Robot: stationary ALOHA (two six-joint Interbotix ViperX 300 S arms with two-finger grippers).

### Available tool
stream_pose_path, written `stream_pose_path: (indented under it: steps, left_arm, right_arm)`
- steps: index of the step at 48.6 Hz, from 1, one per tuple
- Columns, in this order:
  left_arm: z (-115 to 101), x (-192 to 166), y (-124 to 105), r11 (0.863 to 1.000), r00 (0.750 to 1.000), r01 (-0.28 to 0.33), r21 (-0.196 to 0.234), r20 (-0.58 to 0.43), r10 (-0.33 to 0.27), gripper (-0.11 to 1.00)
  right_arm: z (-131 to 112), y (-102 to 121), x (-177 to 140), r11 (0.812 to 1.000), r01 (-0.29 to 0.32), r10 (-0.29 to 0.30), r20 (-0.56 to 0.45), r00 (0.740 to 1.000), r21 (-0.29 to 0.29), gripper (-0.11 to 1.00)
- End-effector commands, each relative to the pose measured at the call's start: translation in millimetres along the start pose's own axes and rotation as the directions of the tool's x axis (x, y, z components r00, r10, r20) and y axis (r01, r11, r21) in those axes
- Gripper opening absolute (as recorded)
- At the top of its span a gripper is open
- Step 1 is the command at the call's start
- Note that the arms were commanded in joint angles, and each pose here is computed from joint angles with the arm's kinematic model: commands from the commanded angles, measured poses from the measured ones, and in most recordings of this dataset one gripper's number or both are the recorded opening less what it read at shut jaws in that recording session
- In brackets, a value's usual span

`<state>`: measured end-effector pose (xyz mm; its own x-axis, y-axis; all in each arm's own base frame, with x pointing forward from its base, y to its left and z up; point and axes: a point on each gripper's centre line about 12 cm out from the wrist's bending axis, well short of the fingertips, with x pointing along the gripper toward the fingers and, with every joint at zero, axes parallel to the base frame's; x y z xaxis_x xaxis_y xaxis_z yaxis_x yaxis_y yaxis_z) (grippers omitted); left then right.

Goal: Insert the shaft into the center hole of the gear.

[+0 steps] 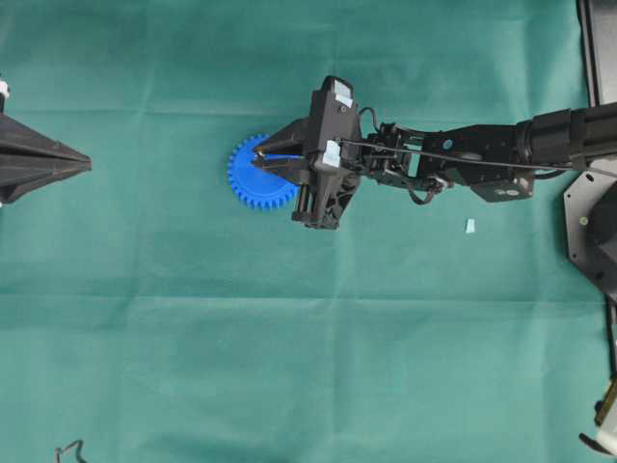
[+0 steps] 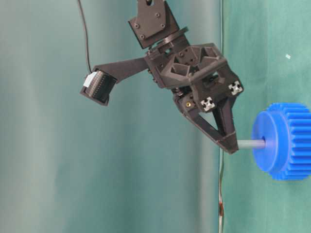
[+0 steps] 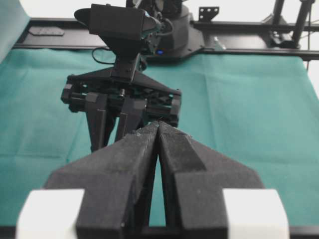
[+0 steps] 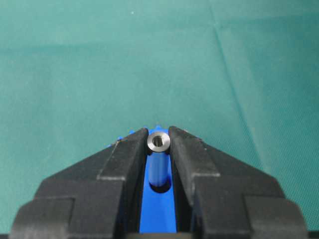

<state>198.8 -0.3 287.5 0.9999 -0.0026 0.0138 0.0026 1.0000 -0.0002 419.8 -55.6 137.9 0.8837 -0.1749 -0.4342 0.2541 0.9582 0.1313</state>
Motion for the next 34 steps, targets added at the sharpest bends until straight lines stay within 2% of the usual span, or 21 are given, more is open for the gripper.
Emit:
stream_pose_path:
  steps: [1,34]
  left_arm:
    - [10,2,0,1.0,1.0,-0.001,0.002,0.026,0.001,0.0]
    - [10,2,0,1.0,1.0,-0.001,0.003,0.023,0.001,0.0]
  right_arm:
    - [10,-2,0,1.0,0.005,-0.005,0.031,0.999,0.005,0.16]
    - [11,-8,-11,1.0,0.015,-0.015,0.039,0.999,0.013,0.16]
